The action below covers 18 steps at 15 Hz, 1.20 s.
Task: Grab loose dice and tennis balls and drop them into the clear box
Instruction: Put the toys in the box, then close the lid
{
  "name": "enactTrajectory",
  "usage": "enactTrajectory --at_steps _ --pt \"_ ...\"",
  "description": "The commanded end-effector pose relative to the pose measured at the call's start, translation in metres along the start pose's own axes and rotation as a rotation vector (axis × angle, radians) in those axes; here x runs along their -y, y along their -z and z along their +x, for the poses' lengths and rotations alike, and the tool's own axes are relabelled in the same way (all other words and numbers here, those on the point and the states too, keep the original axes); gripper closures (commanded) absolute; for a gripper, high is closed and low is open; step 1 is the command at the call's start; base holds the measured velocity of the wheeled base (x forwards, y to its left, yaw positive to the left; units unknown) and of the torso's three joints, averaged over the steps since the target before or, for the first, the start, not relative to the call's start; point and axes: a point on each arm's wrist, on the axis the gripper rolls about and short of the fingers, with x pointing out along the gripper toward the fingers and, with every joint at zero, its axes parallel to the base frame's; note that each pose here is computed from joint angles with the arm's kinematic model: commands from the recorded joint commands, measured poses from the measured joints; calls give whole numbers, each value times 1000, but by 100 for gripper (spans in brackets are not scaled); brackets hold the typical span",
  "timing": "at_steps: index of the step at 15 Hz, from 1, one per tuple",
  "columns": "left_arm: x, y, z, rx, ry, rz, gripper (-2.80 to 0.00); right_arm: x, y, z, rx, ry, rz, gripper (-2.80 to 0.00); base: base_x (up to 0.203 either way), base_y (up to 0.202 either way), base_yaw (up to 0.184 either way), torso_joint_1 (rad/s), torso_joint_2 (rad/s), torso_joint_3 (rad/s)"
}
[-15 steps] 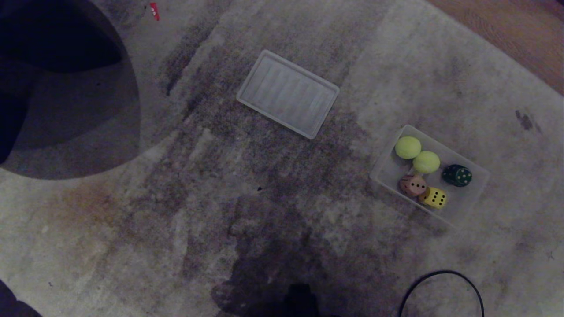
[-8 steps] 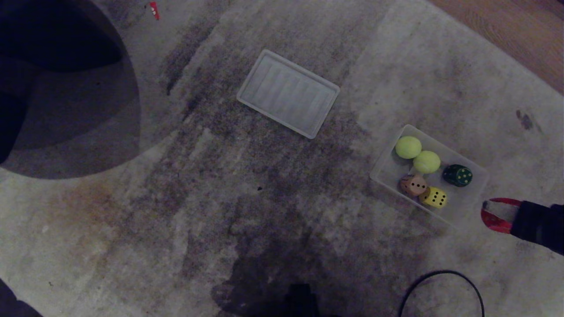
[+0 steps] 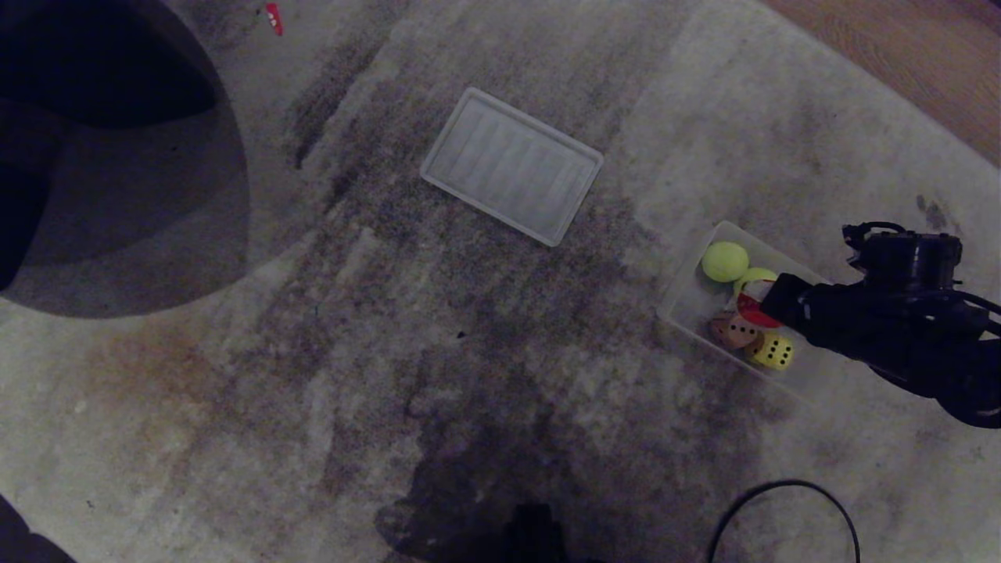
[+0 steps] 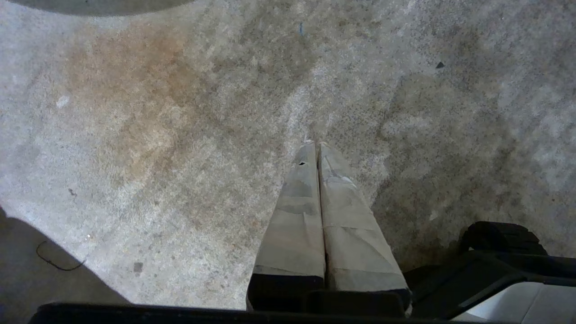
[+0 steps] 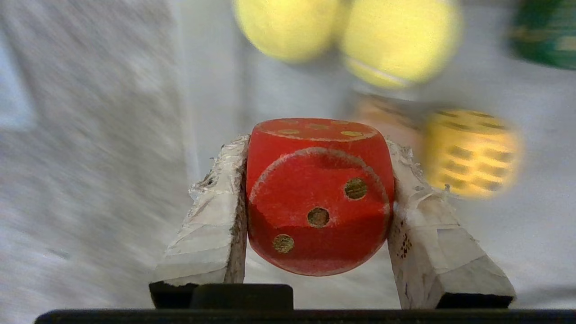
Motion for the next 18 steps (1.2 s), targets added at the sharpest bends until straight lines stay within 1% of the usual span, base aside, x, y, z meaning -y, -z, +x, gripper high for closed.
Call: enactTrajectory --at_steps 1,2,4,5,8,11,14,16,17,18 --pt "0 0 0 -1 -1 -1 0 -2 9 16 -33 -27 71 0 0 0 0 0 0 0" --pt "0 0 0 -1 -1 -1 0 -4 9 16 -35 -53 88 0 0 0 0 0 0 0" --pt "0 0 0 -1 -1 1 0 -6 5 16 -4 -88 102 0 0 0 0 0 0 0" --pt "0 0 0 -1 -1 -1 0 -7 4 16 6 -95 96 -280 0 0 0 0 0 0" --pt "0 0 0 -1 -1 -1 0 -8 1 6 16 -97 93 -280 0 0 0 0 0 0" --pt "0 0 0 -1 -1 -1 0 -7 5 -5 3 -91 59 -280 0 0 0 0 0 0" --pt "0 0 0 -1 -1 -1 0 -11 -4 -40 39 -121 42 -280 0 0 0 0 0 0" --pt "0 0 0 -1 -1 -1 0 -10 -4 -72 62 -137 39 -280 0 0 0 0 0 0" --pt "0 0 0 -1 -1 -1 0 -8 -2 -88 66 -144 38 0 0 0 0 0 0 0" --pt "0 0 0 -1 -1 -1 0 -5 0 -105 65 -154 33 0 0 0 0 0 0 0"
